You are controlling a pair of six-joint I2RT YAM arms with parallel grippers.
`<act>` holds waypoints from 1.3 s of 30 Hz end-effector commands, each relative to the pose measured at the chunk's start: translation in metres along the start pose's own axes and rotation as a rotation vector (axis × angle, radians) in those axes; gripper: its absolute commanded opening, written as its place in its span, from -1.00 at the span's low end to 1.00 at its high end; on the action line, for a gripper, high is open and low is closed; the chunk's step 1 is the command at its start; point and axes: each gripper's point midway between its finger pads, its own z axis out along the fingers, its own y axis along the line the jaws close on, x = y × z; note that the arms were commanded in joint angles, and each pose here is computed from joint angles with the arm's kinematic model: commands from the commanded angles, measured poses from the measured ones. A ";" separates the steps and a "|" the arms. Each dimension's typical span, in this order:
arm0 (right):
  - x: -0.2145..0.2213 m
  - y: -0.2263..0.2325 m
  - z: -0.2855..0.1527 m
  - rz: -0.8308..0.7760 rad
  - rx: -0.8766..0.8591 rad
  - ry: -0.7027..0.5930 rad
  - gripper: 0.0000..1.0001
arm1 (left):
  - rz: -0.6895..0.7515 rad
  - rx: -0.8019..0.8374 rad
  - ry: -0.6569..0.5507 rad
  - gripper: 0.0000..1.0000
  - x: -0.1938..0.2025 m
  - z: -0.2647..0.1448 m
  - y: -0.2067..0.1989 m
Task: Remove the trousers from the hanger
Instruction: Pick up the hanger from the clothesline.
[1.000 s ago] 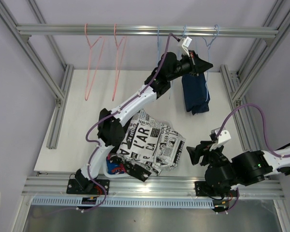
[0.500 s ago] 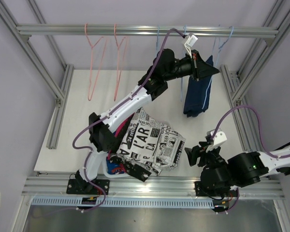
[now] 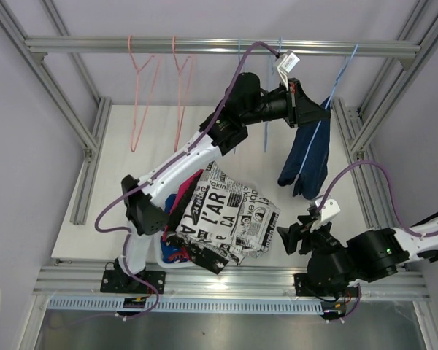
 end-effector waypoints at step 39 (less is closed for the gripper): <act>-0.068 0.168 -0.074 -0.027 -0.681 0.014 0.51 | 0.112 -0.471 -0.436 -0.99 -0.036 -0.294 -0.128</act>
